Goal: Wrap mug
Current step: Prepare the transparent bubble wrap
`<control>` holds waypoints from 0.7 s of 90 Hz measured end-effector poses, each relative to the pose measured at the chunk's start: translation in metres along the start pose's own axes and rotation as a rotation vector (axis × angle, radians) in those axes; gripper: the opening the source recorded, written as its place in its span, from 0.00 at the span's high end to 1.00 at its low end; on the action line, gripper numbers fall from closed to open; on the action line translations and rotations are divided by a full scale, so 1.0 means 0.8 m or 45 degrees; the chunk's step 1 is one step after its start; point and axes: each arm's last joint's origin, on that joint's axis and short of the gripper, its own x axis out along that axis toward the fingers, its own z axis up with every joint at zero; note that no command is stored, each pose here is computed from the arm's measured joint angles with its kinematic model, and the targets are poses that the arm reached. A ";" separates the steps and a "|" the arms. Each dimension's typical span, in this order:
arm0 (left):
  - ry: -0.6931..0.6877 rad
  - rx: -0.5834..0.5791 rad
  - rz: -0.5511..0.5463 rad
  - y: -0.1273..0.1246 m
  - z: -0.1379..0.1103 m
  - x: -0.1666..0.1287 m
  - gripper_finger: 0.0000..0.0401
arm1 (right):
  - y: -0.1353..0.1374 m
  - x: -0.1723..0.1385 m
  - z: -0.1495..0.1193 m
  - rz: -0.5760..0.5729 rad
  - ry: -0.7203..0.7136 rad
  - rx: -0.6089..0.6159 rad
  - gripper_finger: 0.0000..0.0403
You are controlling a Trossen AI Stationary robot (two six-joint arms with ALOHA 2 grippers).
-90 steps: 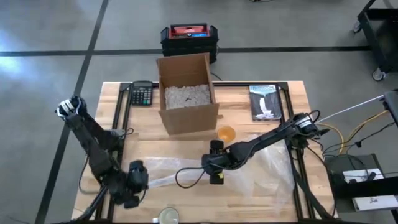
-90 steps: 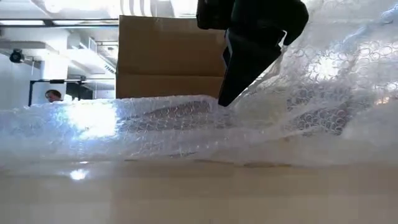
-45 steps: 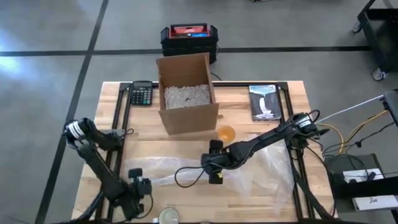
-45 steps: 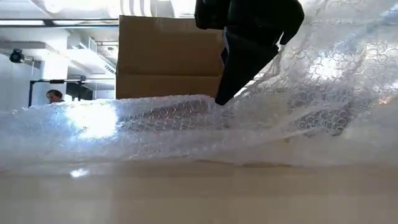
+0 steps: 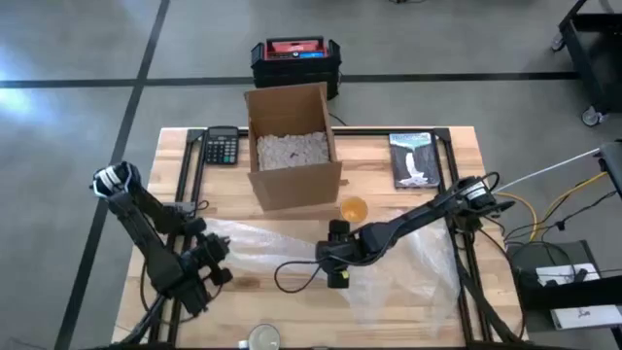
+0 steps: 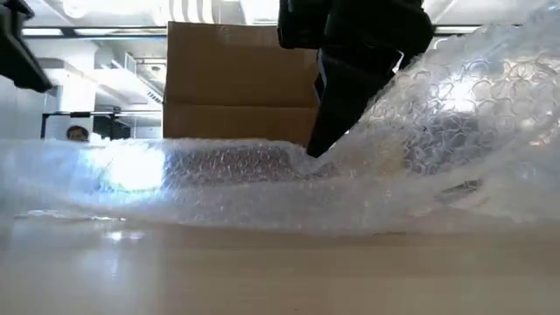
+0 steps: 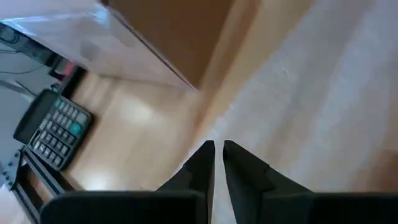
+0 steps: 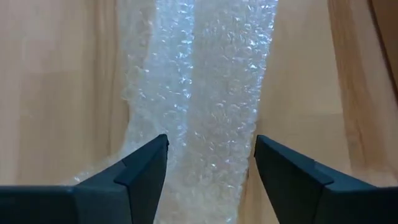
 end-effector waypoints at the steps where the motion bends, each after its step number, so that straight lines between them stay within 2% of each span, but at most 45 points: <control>1: 0.006 -0.005 -0.009 0.001 0.000 0.001 0.95 | 0.000 0.000 0.000 0.000 0.000 0.002 0.43; 9: 0.074 0.027 -0.183 -0.004 0.004 -0.004 0.95 | 0.001 0.001 -0.002 0.000 0.009 0.010 0.42; 16: 0.125 0.048 -0.501 -0.019 0.011 -0.019 0.95 | 0.002 0.001 -0.003 0.019 0.025 0.010 0.42; 23: 0.126 -0.012 -0.862 -0.043 0.017 -0.031 0.95 | 0.003 0.001 -0.004 0.027 0.025 0.001 0.42; 28: 0.143 -0.057 -1.028 -0.058 0.013 -0.029 0.95 | 0.003 0.001 -0.005 0.029 0.027 -0.009 0.43; 32: 0.186 -0.088 -1.100 -0.069 0.003 -0.021 0.95 | 0.003 0.001 -0.005 0.027 0.026 -0.013 0.44; 36: 0.240 -0.112 -1.114 -0.079 -0.010 -0.008 0.95 | 0.003 0.001 -0.004 0.023 0.020 -0.013 0.44; 42: 0.312 -0.101 -1.056 -0.089 -0.036 0.017 0.95 | 0.003 0.001 -0.003 0.025 0.011 -0.020 0.45; 55: 0.349 -0.114 -0.791 -0.092 -0.071 0.062 0.95 | 0.004 0.001 -0.002 0.030 -0.002 -0.021 0.47; 63: 0.312 -0.149 -0.633 -0.087 -0.078 0.073 0.95 | 0.007 0.001 -0.003 0.033 -0.001 -0.027 0.47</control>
